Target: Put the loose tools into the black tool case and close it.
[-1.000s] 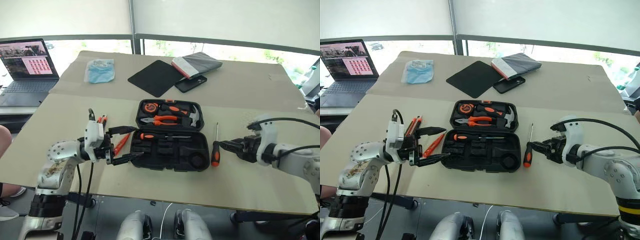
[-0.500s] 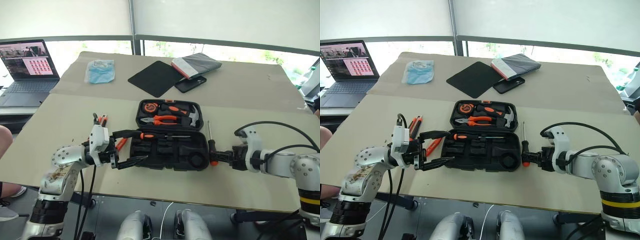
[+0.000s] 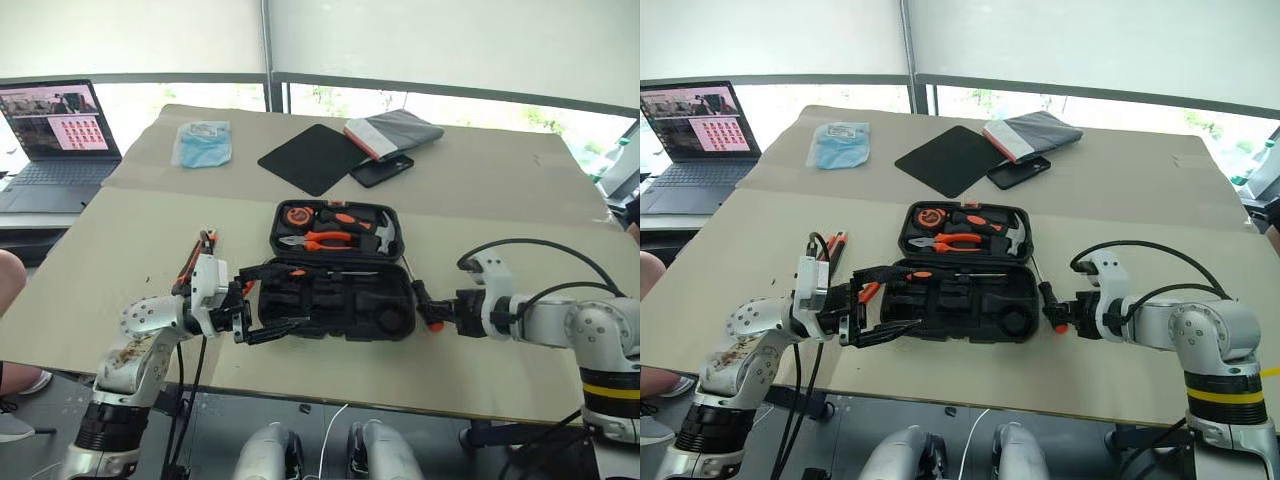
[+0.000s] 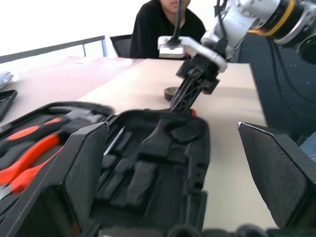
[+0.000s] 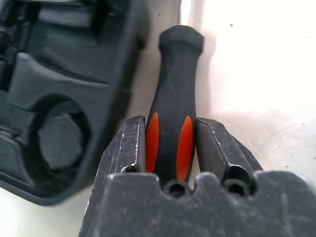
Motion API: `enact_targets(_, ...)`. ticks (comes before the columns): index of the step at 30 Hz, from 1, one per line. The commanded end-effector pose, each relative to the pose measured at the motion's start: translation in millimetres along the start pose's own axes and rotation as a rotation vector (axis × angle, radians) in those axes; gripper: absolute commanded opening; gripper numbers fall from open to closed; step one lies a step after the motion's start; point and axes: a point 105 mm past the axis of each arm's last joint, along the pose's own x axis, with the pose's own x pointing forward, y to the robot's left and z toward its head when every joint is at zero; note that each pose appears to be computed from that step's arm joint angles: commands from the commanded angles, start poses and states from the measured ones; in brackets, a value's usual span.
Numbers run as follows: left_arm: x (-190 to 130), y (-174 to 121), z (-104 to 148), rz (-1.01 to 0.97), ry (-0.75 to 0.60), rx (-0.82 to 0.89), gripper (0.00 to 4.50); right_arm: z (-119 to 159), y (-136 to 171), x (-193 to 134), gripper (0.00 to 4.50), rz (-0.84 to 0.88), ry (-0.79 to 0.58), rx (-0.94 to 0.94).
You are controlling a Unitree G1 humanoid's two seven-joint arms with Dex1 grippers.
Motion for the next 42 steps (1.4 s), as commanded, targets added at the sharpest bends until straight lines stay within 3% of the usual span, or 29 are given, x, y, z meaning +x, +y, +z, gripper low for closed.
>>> enact_targets(1,0.9,-3.2,13.3,-0.032,-0.033,0.029,4.5,28.1,-13.8,-21.3,1.15,-0.115,-0.207,-0.048)
enact_targets(5,-10.1,5.3,11.9,0.036,-0.024,0.03,4.5,44.1,-11.0,-41.7,1.15,-0.126,-0.315,-0.235)
enact_targets(8,-32.2,15.9,7.4,0.151,0.006,0.029,4.5,78.5,24.0,-52.2,1.15,0.035,-0.42,-0.687)
enact_targets(10,-43.7,17.3,2.2,0.197,0.031,0.02,4.5,75.4,54.0,-40.7,1.15,0.216,-0.375,-0.948)
enact_targets(15,-66.0,18.5,-2.2,0.296,0.071,0.013,4.5,67.9,84.7,-8.0,1.15,0.448,-0.223,-1.211)
enact_targets(18,-74.5,16.0,-4.4,0.325,0.1,0.016,4.5,64.8,90.0,13.8,1.15,0.49,-0.105,-1.293)
enact_targets(24,-73.7,9.3,-4.4,0.36,0.104,0.028,4.5,61.7,69.4,43.8,1.15,0.379,0.095,-1.313)
enact_targets(31,-76.1,2.4,-7.3,0.377,0.11,0.022,4.5,62.0,65.1,48.0,1.15,0.373,0.136,-1.452)
enact_targets(41,-80.9,6.5,-10.9,0.396,0.108,0.033,4.5,70.9,77.8,57.0,1.15,0.365,0.067,-1.468)
enact_targets(42,-81.8,6.9,-11.9,0.399,0.108,0.033,4.5,73.3,79.8,53.2,1.63,0.383,0.047,-1.47)
